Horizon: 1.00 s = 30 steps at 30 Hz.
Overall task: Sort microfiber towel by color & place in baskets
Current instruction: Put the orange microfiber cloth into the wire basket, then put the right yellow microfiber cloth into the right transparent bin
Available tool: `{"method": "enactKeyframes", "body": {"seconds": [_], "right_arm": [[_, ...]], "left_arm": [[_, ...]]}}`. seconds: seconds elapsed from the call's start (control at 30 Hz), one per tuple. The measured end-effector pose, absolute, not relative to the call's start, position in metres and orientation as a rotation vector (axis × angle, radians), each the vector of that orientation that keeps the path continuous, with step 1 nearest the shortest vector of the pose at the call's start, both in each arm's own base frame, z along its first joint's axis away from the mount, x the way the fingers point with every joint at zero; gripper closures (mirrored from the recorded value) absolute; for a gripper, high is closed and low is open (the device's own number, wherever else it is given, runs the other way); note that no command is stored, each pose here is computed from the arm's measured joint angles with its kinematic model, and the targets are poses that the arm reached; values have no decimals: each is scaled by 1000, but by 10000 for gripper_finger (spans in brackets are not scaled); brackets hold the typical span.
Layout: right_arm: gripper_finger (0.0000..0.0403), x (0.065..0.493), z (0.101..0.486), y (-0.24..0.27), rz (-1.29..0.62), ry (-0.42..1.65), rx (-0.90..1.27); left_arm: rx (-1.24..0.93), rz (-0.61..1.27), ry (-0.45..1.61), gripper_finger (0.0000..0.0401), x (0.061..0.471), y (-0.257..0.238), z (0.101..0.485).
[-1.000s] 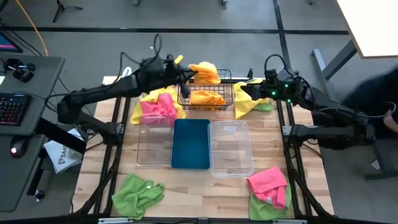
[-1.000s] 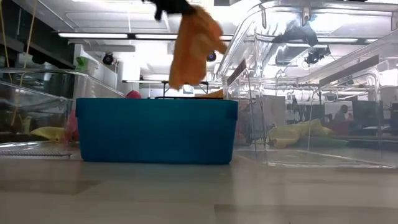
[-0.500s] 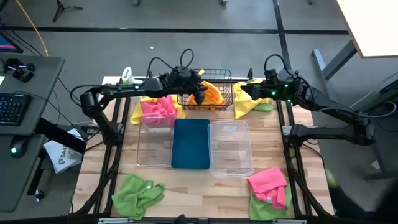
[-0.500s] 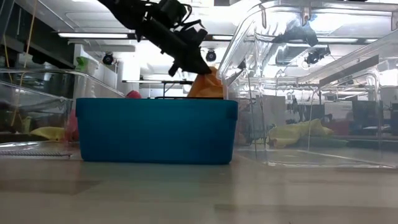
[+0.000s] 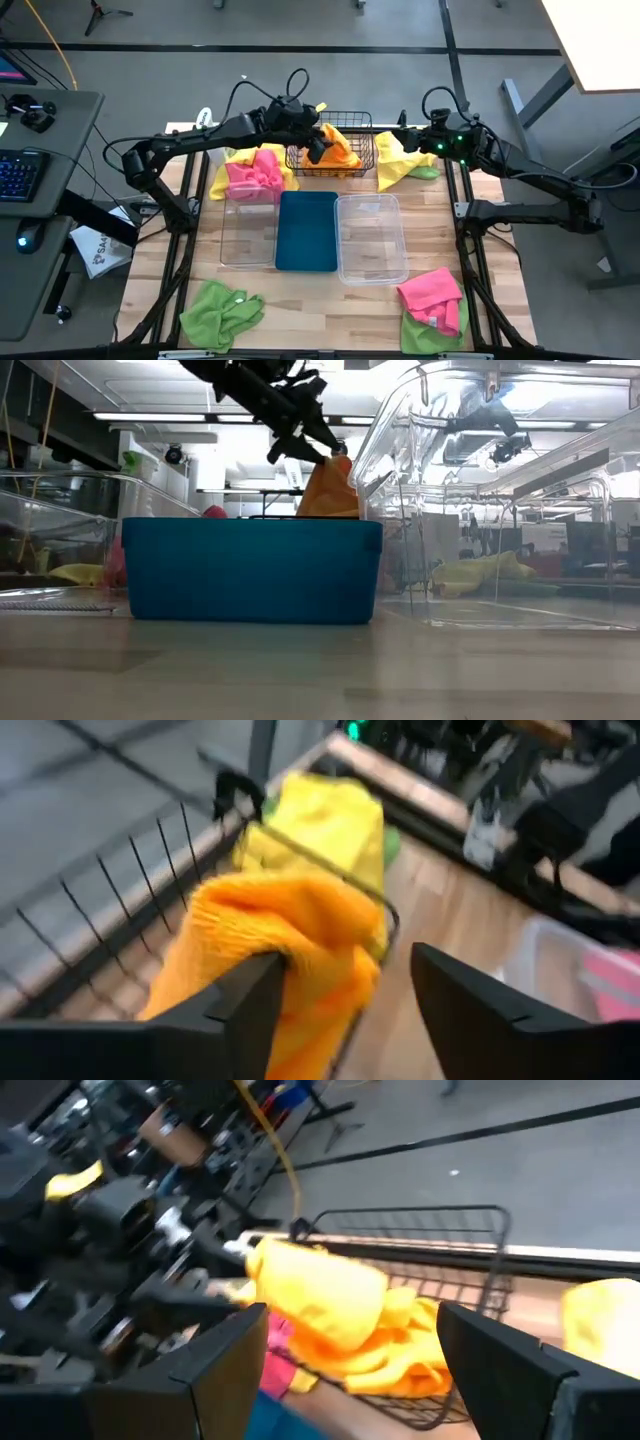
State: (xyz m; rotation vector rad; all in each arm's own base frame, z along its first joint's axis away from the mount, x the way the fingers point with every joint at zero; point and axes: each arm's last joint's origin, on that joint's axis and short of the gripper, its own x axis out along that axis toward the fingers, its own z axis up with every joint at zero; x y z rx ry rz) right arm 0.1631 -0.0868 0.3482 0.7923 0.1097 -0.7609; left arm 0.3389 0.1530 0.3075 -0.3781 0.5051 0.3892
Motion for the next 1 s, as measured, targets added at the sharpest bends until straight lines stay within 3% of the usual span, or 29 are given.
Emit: {"method": "enactKeyframes", "body": {"seconds": [0.17, 0.4, 0.57, 0.7, 0.8, 1.0], "right_arm": [[116, 156, 339, -91, -927, 119, 872], [116, 158, 317, -107, -1120, 246, 916], [116, 166, 273, -128, -1230, 438, 1017], [116, 160, 234, -133, -1250, 585, 1110], [116, 149, 215, -128, -1320, 573, 1200], [116, 139, 193, -130, -1369, 356, 1322]], "left_arm": [[-494, 429, 656, 155, 329, 152, 308], [-738, 371, 724, 157, 306, 159, 348], [-648, 294, 690, 160, 279, 129, 381], [-561, 362, 636, 160, 250, 99, 396], [-528, 460, 565, 160, 226, 80, 400], [-598, 521, 357, 160, 206, 67, 388]]}}
